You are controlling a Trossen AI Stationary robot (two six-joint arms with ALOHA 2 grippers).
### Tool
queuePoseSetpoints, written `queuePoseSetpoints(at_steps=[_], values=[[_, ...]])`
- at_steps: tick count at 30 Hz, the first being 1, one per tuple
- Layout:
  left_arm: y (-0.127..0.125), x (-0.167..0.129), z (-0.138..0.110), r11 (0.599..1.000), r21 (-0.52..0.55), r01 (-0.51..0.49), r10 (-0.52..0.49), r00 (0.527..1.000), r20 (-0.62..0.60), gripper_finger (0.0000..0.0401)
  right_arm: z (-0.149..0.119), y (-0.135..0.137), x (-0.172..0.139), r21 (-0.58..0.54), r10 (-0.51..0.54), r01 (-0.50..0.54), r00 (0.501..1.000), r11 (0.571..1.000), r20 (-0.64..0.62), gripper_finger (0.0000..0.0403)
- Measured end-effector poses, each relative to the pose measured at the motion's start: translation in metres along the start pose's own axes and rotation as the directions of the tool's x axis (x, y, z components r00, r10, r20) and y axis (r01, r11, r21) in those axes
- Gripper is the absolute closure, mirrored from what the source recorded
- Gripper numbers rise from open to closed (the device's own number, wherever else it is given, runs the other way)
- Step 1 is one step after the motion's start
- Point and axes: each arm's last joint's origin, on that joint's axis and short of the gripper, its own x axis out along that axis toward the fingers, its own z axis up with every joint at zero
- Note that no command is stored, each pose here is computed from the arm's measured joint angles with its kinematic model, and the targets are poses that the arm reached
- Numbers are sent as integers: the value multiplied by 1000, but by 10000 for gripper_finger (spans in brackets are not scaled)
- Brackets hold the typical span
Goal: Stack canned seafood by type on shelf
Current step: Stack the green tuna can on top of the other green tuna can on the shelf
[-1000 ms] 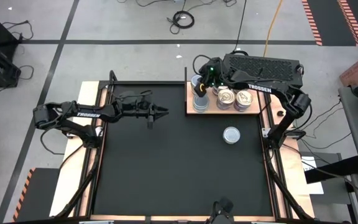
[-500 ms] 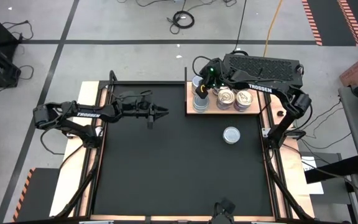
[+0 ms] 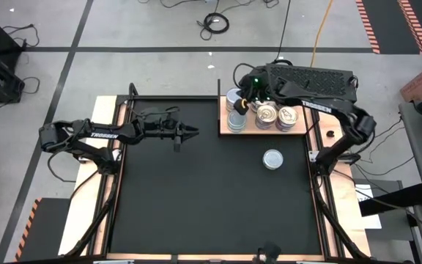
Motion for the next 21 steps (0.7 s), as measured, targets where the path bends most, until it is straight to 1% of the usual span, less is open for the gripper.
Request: queuePoseSetpoints(at_steps=[2,4,5,7,11,13,15,16,17,19,21], values=[[-2,1,0,1000,-10,7,-7,1000,-2,301,1,9,-15,-16,24,-24,1000,1000,-20,403],[-5,2,-1,999,-49,19,-19,1000,-6,301,-2,21,-30,-30,54,-56,997,998,-62,403],[-7,2,-2,997,-66,27,-28,1000,-8,301,-4,28,-37,-33,71,-74,993,997,-89,403],[-14,4,-4,997,-69,36,-37,999,-12,301,-8,44,-53,-28,112,-118,984,993,-140,403],[-30,9,-8,997,-27,67,-67,997,-23,301,-27,84,-79,8,193,-200,934,980,-300,403],[-39,10,-11,997,17,76,-76,997,-28,301,-46,106,-86,38,217,-220,891,975,-400,403],[-46,12,-13,997,41,69,-68,997,-27,301,-69,122,-88,77,211,-199,842,977,-497,403],[-50,12,-14,997,45,64,-63,998,-25,301,-83,128,-89,83,183,-164,821,983,-541,403],[-52,13,-15,997,51,55,-54,998,-21,302,-97,131,-88,71,132,-111,807,991,-575,403],[-57,13,-17,996,74,43,-41,999,-24,301,-120,132,-86,61,30,9,798,998,-602,403],[-61,15,-20,996,77,40,-37,999,-38,301,-138,128,-87,77,-27,98,773,992,-634,403]])
